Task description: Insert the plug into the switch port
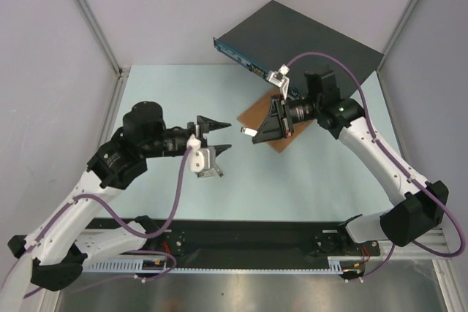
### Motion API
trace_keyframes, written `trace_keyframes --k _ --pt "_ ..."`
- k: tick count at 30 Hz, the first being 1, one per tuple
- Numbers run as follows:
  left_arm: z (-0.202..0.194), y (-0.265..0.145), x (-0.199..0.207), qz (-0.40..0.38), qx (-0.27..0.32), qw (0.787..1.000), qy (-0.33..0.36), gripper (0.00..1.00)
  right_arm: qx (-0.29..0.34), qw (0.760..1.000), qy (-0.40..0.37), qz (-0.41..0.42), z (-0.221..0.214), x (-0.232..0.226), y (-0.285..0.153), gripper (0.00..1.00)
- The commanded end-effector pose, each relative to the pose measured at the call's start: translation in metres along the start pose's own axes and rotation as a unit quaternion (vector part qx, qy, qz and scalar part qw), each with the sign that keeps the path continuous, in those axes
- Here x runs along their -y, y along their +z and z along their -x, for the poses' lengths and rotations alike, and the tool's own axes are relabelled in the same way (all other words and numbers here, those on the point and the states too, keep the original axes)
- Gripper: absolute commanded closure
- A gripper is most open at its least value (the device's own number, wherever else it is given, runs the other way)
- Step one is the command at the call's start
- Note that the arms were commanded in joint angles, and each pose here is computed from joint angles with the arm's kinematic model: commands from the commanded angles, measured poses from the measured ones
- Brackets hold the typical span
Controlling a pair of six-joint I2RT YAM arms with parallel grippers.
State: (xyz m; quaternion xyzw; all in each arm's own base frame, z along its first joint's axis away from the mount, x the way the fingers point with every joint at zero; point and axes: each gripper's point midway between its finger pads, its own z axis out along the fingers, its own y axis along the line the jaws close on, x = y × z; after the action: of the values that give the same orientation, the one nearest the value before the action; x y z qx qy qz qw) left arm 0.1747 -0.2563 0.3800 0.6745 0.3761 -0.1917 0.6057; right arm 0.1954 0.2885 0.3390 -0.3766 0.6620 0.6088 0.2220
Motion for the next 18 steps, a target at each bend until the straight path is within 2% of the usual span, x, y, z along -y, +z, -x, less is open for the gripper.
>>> trace_keyframes --k 1,7,12,18 --pt "-0.002 0.009 0.007 -0.032 -0.011 0.994 0.109 0.46 -0.022 0.998 0.024 0.058 -0.015 -0.033 0.005 1.00" --pt "-0.004 0.023 0.021 -0.067 -0.017 0.988 0.138 0.48 -0.029 0.997 0.034 0.060 -0.024 -0.035 0.010 1.00" --pt "-0.021 0.030 0.029 -0.080 -0.035 0.984 0.156 0.50 -0.025 0.998 0.030 0.053 -0.022 -0.031 0.012 1.00" --pt "-0.021 0.038 0.015 -0.050 -0.038 0.987 0.146 0.60 -0.021 0.998 0.023 0.047 -0.020 -0.030 0.012 1.00"
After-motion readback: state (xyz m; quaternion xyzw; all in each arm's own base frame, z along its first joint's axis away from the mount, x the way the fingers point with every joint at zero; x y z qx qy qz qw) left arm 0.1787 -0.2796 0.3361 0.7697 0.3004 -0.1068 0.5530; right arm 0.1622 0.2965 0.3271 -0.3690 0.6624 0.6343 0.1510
